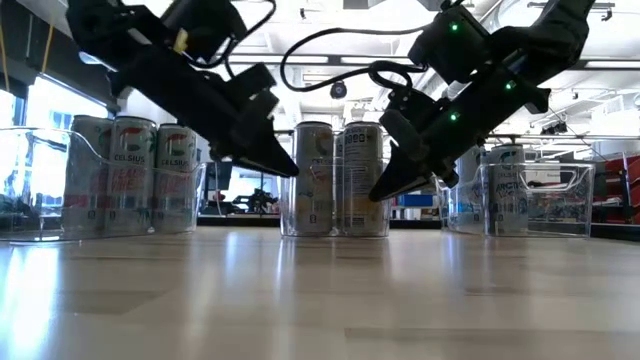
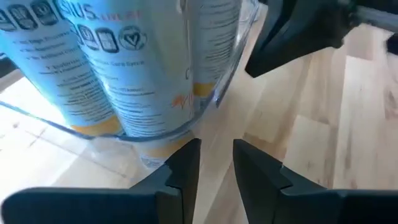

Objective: Sort soda cans
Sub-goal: Move the bottom transparent bin to the top center of the table

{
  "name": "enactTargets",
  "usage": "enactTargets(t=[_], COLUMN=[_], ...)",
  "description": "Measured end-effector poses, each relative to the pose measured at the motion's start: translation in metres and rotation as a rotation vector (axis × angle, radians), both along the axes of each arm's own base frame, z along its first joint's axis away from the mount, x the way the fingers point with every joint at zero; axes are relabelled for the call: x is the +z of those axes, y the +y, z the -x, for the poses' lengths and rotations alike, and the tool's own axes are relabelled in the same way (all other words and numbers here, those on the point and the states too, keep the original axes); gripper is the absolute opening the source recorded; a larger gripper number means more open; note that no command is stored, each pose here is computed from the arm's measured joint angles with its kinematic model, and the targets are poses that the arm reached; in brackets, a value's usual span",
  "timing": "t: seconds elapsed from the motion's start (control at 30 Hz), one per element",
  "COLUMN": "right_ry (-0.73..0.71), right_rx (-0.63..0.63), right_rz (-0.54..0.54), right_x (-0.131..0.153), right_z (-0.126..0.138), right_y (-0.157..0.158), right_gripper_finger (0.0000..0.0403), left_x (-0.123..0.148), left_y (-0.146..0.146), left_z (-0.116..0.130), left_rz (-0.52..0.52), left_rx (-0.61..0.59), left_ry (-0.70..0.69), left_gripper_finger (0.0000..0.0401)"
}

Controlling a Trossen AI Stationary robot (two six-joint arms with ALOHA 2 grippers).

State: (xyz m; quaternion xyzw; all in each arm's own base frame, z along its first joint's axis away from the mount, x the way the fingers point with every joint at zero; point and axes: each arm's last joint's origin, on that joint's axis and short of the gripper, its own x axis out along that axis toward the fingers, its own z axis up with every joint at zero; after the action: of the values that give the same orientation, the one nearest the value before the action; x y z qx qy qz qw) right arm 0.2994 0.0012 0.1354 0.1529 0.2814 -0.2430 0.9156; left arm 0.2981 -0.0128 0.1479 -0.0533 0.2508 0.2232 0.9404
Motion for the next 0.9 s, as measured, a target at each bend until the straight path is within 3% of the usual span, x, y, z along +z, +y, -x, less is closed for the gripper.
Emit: enactTargets(t=[0.5, 0.9], right_ry=[0.011, 0.028], right_rx=[-0.041, -0.070], right_rz=[0.044, 0.106], right_x=[0.001, 0.002], right_z=[0.000, 0.001], right_y=[-0.016, -0.042], right_gripper_finger=[0.0000, 0.0000], left_x=[-0.015, -0.015], left_y=[0.034, 0.034], left_z=[-0.006, -0.006], left_rz=[-0.036, -0.046], left_rx=[0.097, 0.097], left_ry=[0.035, 0.035], left_gripper_finger=[0.0039, 0.0035])
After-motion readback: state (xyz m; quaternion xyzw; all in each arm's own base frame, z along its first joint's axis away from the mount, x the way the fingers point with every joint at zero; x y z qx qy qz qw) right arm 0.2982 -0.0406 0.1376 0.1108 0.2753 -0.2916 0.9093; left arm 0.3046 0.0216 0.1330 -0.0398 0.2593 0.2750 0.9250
